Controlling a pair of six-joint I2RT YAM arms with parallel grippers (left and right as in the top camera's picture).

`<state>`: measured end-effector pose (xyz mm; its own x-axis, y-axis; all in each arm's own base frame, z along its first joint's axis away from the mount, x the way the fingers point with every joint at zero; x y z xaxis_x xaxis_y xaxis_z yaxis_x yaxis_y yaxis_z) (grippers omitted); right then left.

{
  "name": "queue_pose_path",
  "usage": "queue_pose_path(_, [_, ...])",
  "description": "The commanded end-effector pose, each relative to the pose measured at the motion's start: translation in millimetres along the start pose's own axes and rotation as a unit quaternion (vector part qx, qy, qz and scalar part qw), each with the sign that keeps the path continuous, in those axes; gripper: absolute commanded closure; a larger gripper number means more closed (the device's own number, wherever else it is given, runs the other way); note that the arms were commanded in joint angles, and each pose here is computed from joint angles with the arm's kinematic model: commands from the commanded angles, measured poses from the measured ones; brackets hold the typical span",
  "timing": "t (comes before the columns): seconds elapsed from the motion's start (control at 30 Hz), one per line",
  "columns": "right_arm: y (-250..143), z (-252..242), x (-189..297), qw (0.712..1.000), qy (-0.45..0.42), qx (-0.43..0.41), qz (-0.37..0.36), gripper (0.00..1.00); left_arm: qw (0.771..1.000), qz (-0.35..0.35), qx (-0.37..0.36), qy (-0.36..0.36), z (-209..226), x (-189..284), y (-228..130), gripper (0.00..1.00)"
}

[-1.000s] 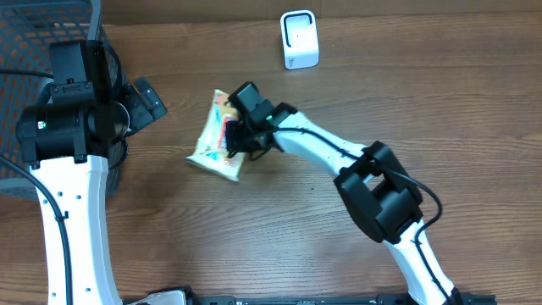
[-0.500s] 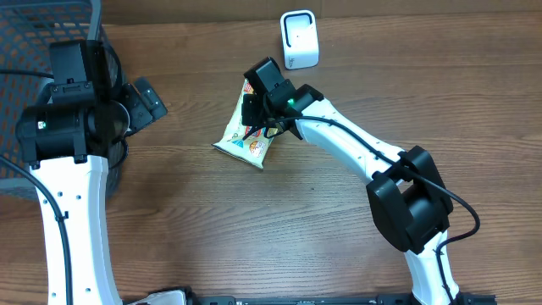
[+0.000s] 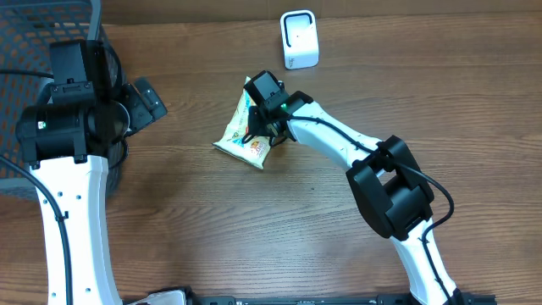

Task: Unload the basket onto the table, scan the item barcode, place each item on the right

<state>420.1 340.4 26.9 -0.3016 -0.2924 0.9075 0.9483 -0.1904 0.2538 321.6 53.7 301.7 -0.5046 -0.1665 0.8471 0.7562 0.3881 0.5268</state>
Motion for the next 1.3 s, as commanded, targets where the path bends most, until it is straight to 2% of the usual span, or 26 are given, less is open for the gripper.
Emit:
queue_pose_path(0.0, [-22,-19,-11,0.998,-0.03,-0.004,0.05,0.96,1.0,-0.006,0.006,0.005,2,2,3,0.0])
queue_pose_path(0.27, [-42,-12,60,0.994,-0.037,0.002,0.098,0.96,1.0,-0.006,0.006,0.005,2,2,3,0.0])
queue_pose_path(0.47, [-32,5,99,0.998,-0.005,0.01,0.066,0.96,1.0,-0.006,0.006,0.005,2,2,3,0.0])
queue_pose_path(0.6, [-38,0,94,0.997,-0.013,0.008,0.075,0.96,1.0,-0.006,0.006,0.005,2,2,3,0.0])
queue_pose_path(1.03, [-107,-21,38,0.993,-0.025,-0.001,0.12,0.96,1.0,-0.006,0.006,0.005,2,2,3,0.0])
queue_pose_path(1.27, [-99,-5,66,0.993,-0.016,0.012,0.119,0.96,1.0,-0.006,0.006,0.005,1,2,3,0.0])
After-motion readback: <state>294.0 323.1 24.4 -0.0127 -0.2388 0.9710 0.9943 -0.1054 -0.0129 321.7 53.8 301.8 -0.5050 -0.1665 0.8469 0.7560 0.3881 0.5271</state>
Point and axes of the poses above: each gripper's point midway between its finger pads, its own x axis back along the fingers, its own z axis along the line the jaws close on, y = z × x, the point moved 1 cm from there along x, back along the fingers, and after that the axes turned 9 degrees about -x, right-handed, at the moved point
